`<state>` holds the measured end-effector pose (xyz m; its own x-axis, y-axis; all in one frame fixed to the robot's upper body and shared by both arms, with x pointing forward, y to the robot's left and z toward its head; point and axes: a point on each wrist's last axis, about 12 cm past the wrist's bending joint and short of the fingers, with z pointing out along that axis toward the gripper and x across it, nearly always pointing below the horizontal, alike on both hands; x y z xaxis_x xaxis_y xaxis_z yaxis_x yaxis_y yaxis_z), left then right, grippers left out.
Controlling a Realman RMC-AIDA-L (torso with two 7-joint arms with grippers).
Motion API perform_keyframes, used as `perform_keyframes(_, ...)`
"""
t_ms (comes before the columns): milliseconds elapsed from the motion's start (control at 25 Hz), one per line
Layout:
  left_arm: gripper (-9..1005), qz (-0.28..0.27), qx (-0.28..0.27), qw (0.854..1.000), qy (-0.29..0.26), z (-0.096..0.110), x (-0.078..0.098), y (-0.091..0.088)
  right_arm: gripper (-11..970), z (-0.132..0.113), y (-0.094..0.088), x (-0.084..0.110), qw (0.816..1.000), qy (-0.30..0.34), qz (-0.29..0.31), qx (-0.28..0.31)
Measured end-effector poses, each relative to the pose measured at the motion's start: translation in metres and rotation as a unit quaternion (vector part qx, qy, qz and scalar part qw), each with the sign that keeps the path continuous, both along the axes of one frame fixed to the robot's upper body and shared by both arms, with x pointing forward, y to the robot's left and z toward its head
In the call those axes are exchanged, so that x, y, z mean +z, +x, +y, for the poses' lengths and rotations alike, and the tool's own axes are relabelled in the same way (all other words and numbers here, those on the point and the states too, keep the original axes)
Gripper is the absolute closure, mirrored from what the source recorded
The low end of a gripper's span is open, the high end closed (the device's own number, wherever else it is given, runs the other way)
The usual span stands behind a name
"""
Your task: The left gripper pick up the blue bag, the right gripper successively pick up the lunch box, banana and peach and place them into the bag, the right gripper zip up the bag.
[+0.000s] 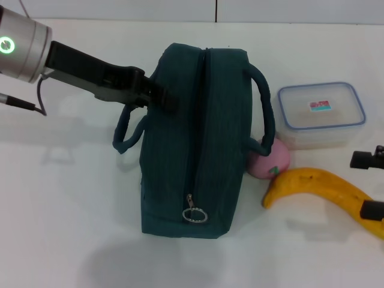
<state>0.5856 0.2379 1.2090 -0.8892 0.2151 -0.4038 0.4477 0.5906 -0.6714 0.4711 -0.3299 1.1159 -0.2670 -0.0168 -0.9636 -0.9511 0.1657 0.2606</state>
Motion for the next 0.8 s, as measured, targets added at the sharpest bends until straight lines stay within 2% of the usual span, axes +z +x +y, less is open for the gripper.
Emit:
perform_keyframes(320,666,0.003,0.002,1.000,-0.003,0.001,-0.003,-0.003,163,-0.001,-0.002,-0.006,1.000,0.020,0.020,-0.014)
perform_keyframes(440,865,0.004,0.001,1.000,-0.004,0.000,-0.004,-0.003,166,0.002,-0.003,-0.009,0.999,0.024,0.024,-0.016)
perform_keyframes(640,941,0.005,0.000,1.000,-0.004,0.000,-0.005,-0.003,170,0.004,-0.004,-0.014,0.998,0.048,0.034,-0.036)
perform_keyframes(800,941,0.002,-0.002,1.000,-0.007,0.000,-0.006,-0.004,174,0.003,0.001,-0.020,0.987,0.107,0.048,-0.109)
